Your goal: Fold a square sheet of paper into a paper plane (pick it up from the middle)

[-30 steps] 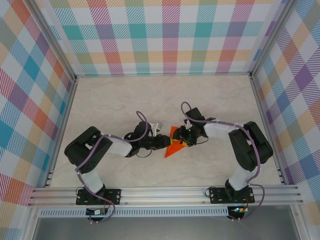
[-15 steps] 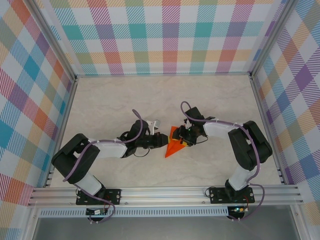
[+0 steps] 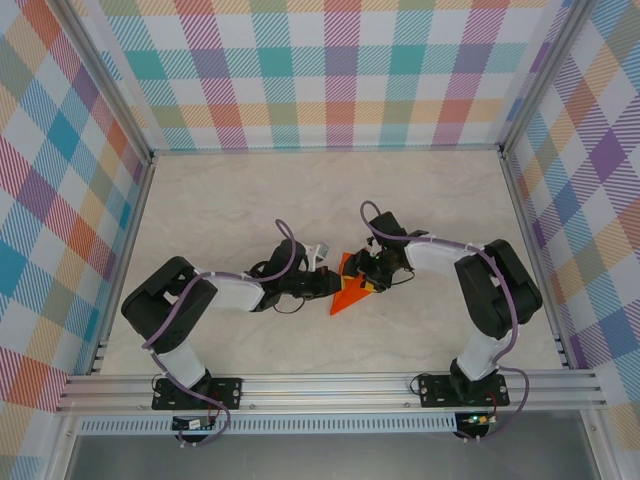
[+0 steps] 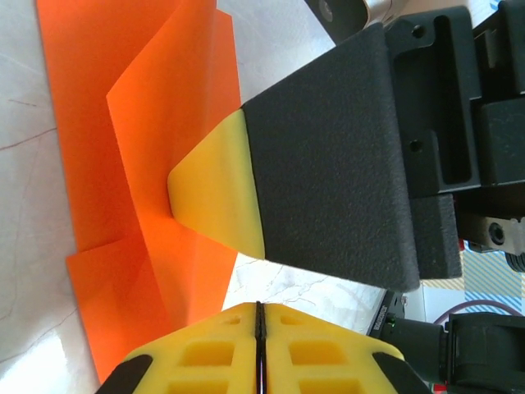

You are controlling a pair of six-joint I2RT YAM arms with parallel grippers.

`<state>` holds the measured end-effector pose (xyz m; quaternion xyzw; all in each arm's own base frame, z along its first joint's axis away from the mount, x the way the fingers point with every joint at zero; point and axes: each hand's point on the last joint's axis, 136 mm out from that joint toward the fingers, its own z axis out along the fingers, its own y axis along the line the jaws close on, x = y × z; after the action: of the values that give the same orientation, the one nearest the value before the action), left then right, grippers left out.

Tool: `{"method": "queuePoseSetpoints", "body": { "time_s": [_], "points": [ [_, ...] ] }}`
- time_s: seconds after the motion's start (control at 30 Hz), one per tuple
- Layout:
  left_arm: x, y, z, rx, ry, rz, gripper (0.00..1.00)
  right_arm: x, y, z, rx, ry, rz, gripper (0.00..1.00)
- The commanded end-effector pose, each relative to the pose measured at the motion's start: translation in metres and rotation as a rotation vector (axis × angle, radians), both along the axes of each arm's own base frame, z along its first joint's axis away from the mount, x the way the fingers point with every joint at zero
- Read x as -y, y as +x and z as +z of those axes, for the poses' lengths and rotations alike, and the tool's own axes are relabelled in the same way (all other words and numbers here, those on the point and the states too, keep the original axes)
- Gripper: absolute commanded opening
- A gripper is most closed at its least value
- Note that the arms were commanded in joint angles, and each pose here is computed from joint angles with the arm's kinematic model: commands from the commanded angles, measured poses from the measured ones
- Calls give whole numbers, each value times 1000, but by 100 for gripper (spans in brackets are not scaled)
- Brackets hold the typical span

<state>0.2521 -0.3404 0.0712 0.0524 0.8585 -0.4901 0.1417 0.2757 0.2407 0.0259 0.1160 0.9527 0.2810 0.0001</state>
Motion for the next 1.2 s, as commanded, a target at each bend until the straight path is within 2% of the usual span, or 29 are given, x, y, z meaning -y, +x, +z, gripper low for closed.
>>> {"method": "queuePoseSetpoints", "body": {
  "time_s": [0.0,0.47,1.17],
  "points": [
    [7,-1,-1,-3,-7,-22,8,23,-11,-27,-70,-131,-24,59],
    [2,-3,-25,-44,46,-8,5,31,-16,-39,-109,-190,-29,58],
    [-5,-1,-37,-53,102,22,5,44,-23,-56,-180,-298,-38,57]
  ]
}}
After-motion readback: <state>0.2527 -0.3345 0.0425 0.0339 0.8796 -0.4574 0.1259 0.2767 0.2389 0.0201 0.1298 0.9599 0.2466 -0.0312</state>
